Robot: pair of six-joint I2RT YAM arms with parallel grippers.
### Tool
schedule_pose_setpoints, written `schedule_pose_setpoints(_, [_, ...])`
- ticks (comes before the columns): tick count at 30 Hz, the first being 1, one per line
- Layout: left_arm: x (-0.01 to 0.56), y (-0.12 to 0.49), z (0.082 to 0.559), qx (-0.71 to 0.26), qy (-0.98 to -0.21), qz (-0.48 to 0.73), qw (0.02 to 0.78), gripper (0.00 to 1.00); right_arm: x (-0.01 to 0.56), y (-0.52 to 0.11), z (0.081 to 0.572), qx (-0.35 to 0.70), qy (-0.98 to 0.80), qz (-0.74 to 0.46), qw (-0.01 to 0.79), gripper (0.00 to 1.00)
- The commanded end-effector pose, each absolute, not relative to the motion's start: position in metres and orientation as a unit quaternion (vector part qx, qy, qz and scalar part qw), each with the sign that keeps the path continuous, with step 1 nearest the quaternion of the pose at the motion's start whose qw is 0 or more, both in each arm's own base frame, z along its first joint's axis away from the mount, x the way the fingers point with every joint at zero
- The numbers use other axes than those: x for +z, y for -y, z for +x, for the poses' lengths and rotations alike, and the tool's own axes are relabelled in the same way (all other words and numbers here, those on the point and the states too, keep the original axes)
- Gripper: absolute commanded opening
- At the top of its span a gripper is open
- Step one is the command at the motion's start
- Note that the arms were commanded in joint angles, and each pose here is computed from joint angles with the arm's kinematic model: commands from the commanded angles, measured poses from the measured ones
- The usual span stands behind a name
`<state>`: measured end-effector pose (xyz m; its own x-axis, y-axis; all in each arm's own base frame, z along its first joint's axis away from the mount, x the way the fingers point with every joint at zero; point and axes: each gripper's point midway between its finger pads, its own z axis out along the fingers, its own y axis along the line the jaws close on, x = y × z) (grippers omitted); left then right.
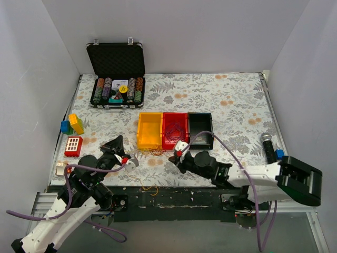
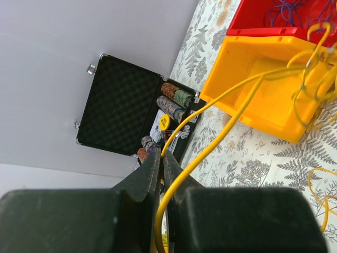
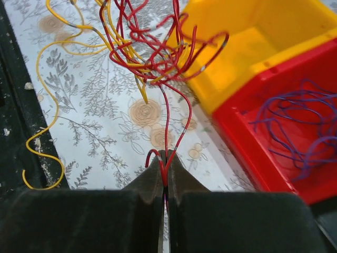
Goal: Untangle the cables
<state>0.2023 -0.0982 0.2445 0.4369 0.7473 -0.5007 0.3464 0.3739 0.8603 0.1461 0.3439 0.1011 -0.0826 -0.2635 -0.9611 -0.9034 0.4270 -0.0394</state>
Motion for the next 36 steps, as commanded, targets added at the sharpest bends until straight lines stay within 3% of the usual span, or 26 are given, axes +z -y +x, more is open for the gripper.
schedule_pose_setpoints(1, [0.259,0.092,0.211,0.177,-0.512,0.508,0.670,0.00,0.107,-0.307,0.158,0.267,-0.704,-0.375,0.540,0.01])
schedule_pose_setpoints(13, [0.320,0.066,0.236,0.177,-0.570,0.304,0.742,0.00,0.122,-0.221,0.193,0.130,-0.766,-0.223,0.589,0.01])
schedule_pose_setpoints(20, [0.392,0.040,0.227,0.161,-0.532,0.170,0.814,0.00,0.136,-0.165,0.209,0.022,-0.792,-0.096,0.602,0.01])
schedule_pose_setpoints(31, [0.482,-0.017,0.202,0.113,-0.479,-0.052,0.869,0.00,0.158,-0.092,0.208,-0.062,-0.787,0.072,0.609,0.01])
schedule_pose_setpoints(36, [0.468,0.036,0.207,0.026,-0.528,0.086,0.844,0.00,0.174,-0.111,0.213,-0.025,-0.780,0.031,0.624,0.01])
